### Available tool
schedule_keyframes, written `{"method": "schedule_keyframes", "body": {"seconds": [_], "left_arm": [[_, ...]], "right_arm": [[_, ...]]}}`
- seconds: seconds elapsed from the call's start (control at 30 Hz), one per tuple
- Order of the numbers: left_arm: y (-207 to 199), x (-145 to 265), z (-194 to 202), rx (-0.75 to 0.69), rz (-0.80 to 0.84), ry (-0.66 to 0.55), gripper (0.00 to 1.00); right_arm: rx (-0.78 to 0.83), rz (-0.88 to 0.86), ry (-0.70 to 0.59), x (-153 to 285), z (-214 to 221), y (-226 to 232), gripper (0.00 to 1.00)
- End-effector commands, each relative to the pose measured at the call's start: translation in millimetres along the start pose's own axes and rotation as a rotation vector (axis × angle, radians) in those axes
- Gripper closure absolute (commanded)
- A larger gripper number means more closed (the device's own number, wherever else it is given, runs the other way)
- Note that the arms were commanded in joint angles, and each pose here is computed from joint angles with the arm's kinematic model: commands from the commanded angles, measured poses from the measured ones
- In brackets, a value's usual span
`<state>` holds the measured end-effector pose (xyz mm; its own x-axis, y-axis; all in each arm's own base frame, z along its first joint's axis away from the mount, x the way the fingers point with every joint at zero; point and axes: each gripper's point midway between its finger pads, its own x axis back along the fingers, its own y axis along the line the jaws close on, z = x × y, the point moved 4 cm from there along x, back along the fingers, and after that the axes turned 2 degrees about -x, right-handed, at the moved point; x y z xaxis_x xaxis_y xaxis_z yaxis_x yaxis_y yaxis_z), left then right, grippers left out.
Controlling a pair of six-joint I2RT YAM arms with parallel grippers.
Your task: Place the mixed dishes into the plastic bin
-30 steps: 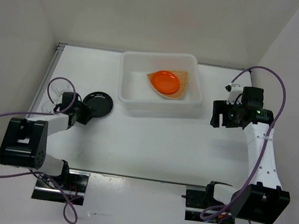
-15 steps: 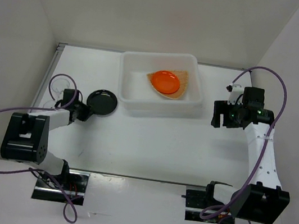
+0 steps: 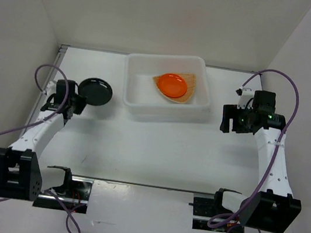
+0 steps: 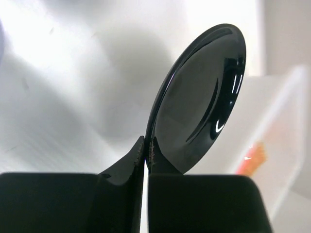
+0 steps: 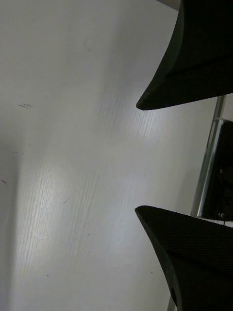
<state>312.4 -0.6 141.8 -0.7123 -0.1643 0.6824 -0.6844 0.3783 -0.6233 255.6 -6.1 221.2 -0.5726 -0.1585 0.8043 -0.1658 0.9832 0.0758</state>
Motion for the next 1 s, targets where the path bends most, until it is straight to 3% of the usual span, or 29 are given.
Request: {"method": "schedule_keyframes", "body": {"seconds": [0.0,0.13,0.33,0.4,0.6,0.8,0.83,0.97], "left_arm": [[-46.9,37.8,-43.9,0.039,0.095,-0.170,1.00],[-77.0,57.6,-64.2,0.036,0.164,-0.227,1.00],[-169.2,96.8,-72.1,-0.069,0.474,-0.204,1.00],[-206.4,105.9,-56.5,-0.146,0.589,-0.126,1.00],[-268.0,92.0,13.1,-0.411,0.712,0.069,1.00],[-307.2,55.4,76.1,-0.529,0.727,0.189,1.00],[-307.8,37.9,100.0,-0.564,0.703,0.232,1.00],[-314.2,10.1,133.3,-0.611,0.648,0.307,1.00]], "right_arm": [[-0.004,0.002,-0.046,8.5,-5.5,0.7,0.16],[-0.004,0.002,-0.046,6.3,-4.6,0.3,0.16],[-0.006,-0.010,-0.069,7.0,-3.9,1.2,0.13],[0.005,-0.020,-0.071,6.9,-4.2,2.2,0.13],[-0.003,-0.016,-0.112,9.1,-5.5,1.7,0.12],[-0.010,-0.010,-0.116,8.6,-2.2,-0.4,0.12],[-0.010,-0.011,-0.116,8.5,-2.2,-0.4,0.12],[-0.008,-0.009,-0.124,8.4,-4.1,-0.8,0.12]]}}
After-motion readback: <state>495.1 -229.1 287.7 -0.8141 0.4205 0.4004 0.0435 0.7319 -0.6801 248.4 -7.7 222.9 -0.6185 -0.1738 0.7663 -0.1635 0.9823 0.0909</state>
